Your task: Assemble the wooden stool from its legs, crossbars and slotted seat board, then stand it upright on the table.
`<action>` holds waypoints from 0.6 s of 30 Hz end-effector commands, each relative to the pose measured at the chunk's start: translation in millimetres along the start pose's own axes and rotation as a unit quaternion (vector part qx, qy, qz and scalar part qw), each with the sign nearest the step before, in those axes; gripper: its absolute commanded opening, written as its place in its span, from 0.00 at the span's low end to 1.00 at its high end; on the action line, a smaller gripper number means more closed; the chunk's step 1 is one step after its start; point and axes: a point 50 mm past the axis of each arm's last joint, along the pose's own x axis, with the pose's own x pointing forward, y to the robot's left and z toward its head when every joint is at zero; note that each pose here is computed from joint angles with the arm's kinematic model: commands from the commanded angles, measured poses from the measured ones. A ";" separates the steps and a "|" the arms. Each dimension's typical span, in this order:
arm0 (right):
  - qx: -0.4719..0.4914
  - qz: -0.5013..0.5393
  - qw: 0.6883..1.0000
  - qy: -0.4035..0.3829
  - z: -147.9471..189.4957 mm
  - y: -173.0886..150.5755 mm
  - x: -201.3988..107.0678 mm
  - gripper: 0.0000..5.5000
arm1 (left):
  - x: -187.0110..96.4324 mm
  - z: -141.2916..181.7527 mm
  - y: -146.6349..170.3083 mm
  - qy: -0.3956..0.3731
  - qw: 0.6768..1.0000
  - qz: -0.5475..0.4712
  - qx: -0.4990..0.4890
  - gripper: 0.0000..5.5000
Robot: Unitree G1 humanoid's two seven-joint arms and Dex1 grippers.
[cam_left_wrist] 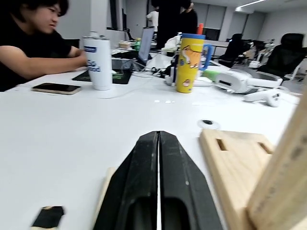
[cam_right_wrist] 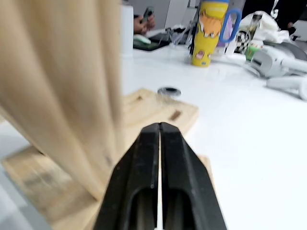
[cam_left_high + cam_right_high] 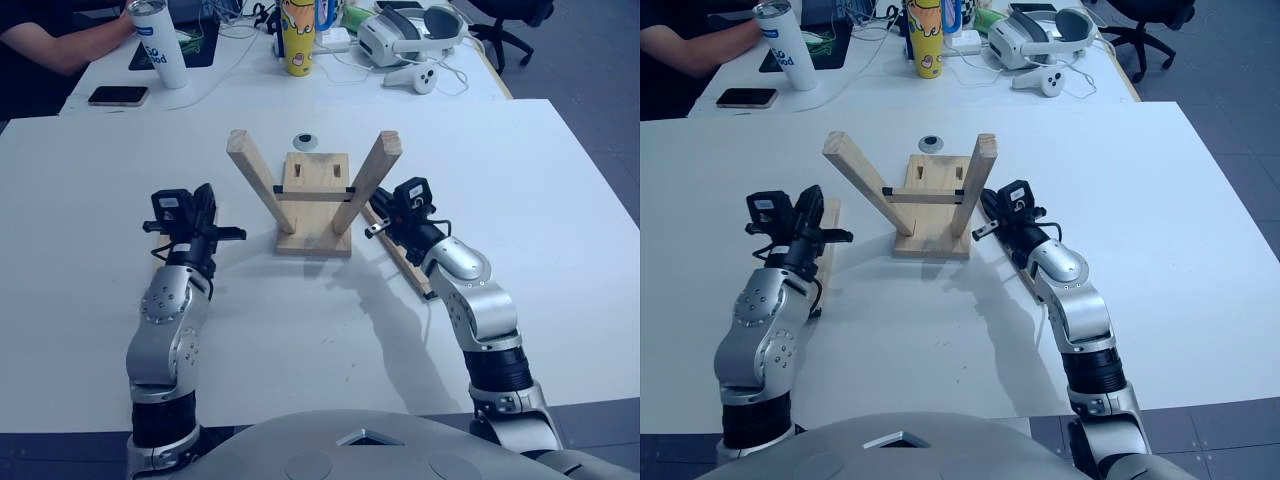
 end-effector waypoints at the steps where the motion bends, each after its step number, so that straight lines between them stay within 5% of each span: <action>1: -0.015 0.026 0.999 -0.022 7.5 1.4 8.2 0.00 | 12.0 -0.4 7.6 0.036 0.994 -0.102 0.028 0.00; 5: -0.022 0.070 0.997 -0.031 12.4 23.5 14.2 0.00 | 8.3 -11.9 -2.1 0.171 0.928 -0.323 0.077 0.00; 11: -0.032 0.135 0.990 -0.033 12.6 60.4 17.1 0.00 | -18.4 5.5 18.7 0.298 0.795 -0.502 0.164 0.00; 18: -0.068 0.228 0.970 -0.045 25.9 107.1 25.8 0.00 | -18.6 -8.0 22.9 0.336 0.768 -0.509 0.195 0.00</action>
